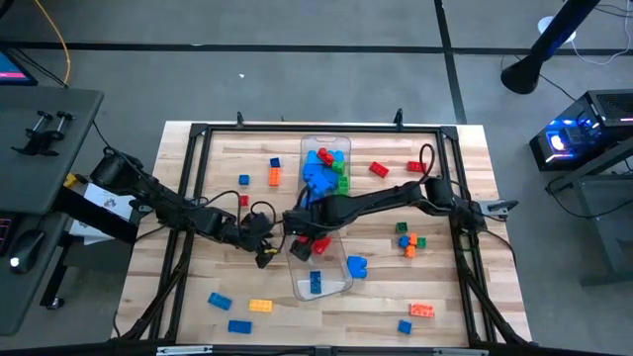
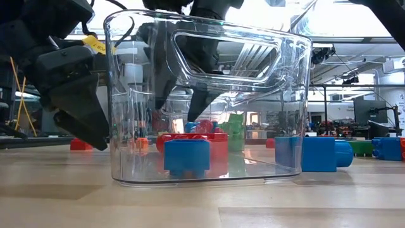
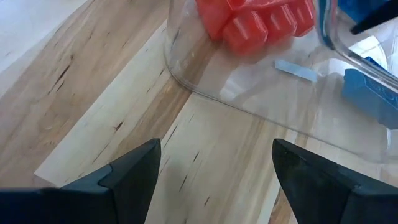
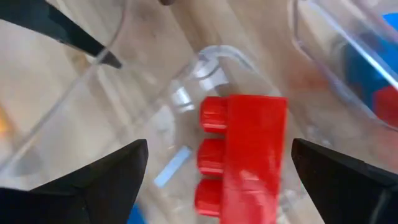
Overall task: Sort blocks by size
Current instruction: Put the large red game piece in the top transparent bin
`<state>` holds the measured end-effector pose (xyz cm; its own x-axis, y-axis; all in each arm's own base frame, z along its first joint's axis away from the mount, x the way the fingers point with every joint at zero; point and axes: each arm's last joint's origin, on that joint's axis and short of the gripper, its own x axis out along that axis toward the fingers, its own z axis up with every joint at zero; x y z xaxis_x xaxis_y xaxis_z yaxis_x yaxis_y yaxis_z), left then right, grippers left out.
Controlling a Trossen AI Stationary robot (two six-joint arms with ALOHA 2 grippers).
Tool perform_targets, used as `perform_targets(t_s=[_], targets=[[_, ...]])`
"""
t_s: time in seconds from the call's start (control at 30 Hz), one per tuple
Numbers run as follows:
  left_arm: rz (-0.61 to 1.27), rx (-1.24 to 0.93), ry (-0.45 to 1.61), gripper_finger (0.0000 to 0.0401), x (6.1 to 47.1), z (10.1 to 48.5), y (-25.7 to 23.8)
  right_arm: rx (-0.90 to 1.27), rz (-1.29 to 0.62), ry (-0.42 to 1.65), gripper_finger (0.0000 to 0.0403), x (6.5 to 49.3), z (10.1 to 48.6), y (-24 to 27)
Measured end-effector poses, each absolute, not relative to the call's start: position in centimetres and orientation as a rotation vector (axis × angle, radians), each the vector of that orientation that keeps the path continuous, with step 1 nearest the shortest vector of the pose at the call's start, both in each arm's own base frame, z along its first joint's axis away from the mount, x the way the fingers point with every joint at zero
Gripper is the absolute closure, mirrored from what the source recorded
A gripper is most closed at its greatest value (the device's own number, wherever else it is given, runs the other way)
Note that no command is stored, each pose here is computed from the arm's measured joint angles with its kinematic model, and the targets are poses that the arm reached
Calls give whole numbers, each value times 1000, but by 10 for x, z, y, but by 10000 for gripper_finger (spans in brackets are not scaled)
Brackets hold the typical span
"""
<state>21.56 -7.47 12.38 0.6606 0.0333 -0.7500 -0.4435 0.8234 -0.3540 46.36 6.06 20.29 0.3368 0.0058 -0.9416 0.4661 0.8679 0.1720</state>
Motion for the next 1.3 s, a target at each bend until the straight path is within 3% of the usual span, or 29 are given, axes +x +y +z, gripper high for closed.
perform_targets(t_s=[0.63,1.07,1.17,1.3], targets=[[298,-579,809,107,216,124,-75,354,-422,1318,9,443,166,63],[298,-578,809,107,216,124,-75,391,-417,1332,12,441,163,71],[298,-578,809,107,216,124,-75,392,-427,1330,31,441,163,71],[298,-578,809,107,216,124,-75,396,-430,1334,95,441,162,71]])
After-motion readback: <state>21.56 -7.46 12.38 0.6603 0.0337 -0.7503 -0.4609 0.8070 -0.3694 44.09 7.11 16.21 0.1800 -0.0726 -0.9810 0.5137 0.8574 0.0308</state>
